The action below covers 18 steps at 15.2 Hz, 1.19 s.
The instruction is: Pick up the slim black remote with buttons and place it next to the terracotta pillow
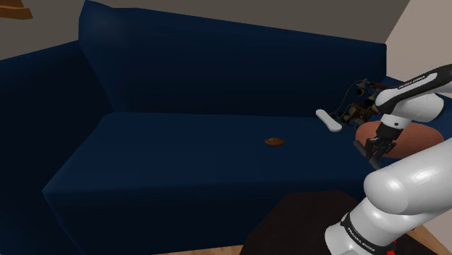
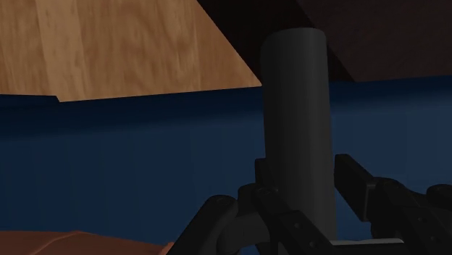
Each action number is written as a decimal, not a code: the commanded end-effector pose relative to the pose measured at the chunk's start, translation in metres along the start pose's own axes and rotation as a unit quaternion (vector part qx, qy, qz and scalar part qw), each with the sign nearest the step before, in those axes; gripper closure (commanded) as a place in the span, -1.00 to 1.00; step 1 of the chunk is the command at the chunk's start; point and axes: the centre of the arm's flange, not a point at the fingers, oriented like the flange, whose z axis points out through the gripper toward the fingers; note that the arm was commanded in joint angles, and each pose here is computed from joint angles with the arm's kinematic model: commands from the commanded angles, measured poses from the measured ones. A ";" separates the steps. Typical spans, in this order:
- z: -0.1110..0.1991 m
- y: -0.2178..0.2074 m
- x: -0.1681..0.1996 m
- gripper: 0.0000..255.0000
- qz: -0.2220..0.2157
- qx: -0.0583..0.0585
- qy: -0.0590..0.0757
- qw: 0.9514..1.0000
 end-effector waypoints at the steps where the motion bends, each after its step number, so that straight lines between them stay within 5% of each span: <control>1: 0.000 0.000 0.000 1.00 0.000 0.000 0.000 1.000; 4: 0.000 0.000 0.000 1.00 0.000 0.000 0.000 1.000; 5: 0.000 0.000 0.000 -1.00 0.000 0.000 0.000 1.000; 10: 0.000 0.000 0.000 -1.00 0.000 0.000 0.000 1.000; 14: -0.050 0.000 0.000 -1.00 0.000 0.000 0.000 1.000; 18: -0.050 0.000 0.000 -1.00 0.000 0.000 0.000 1.000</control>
